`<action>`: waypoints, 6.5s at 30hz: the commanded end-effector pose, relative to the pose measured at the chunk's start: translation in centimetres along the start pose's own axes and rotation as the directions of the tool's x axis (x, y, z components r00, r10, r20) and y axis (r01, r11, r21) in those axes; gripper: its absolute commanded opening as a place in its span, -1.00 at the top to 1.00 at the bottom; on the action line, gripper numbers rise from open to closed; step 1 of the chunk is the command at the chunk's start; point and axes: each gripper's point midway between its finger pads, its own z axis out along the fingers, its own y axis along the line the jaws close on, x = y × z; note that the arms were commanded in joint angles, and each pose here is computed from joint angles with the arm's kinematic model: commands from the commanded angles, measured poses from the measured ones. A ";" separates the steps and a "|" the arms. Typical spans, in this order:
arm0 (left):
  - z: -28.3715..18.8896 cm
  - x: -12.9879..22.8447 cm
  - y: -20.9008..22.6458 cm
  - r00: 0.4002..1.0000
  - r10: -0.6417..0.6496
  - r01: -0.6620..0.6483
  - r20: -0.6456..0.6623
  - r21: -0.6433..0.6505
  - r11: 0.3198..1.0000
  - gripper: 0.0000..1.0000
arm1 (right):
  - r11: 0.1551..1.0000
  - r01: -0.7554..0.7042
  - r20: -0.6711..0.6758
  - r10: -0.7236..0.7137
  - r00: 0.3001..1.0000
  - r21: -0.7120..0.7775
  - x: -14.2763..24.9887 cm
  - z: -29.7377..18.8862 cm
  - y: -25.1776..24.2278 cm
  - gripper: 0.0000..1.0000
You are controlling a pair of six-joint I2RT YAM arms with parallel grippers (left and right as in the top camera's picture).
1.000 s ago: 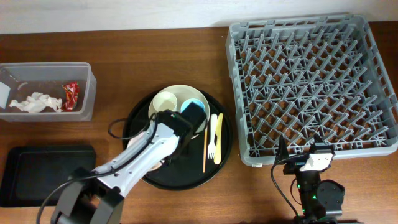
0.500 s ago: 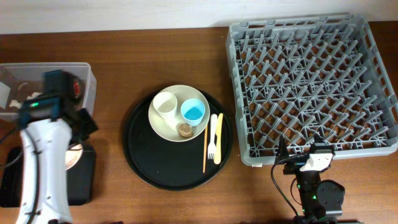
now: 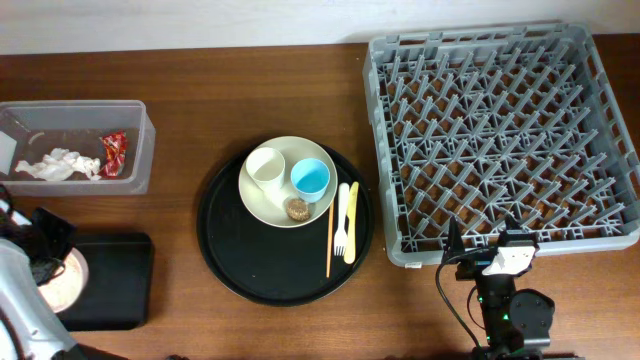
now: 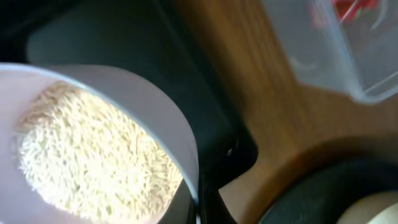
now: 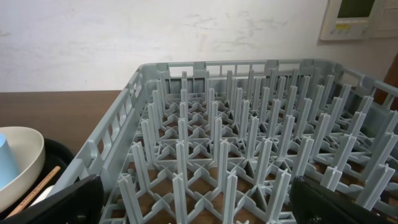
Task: Sort waste into correct bins and load items into the dishwasher rack
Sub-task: 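Lift the pink bowl with the left gripper over the black tray, then tip the pink bowl with the left gripper to pour rice onto the black tray, then carry the empty pink bowl back and set it on the round tray, then raise the left gripper and move it toward the cream plate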
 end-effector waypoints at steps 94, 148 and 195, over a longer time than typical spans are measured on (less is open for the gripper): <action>-1.0 9.4 -12.7 0.828 0.530 -0.560 0.185 0.216 0.800 0.99 | 1.000 -0.008 -0.003 0.008 1.000 0.002 0.2 0.0 0.0 -0.97; -3.9 11.1 -19.2 0.679 0.719 -0.716 0.148 -0.080 0.693 0.21 | 1.000 -0.008 -0.003 0.008 1.000 0.002 0.2 0.0 0.0 -0.97; -4.0 8.9 -21.0 0.841 0.532 -0.532 0.099 0.335 0.778 -0.99 | 1.000 -0.008 -0.003 0.008 1.000 0.002 0.2 0.0 0.0 -0.97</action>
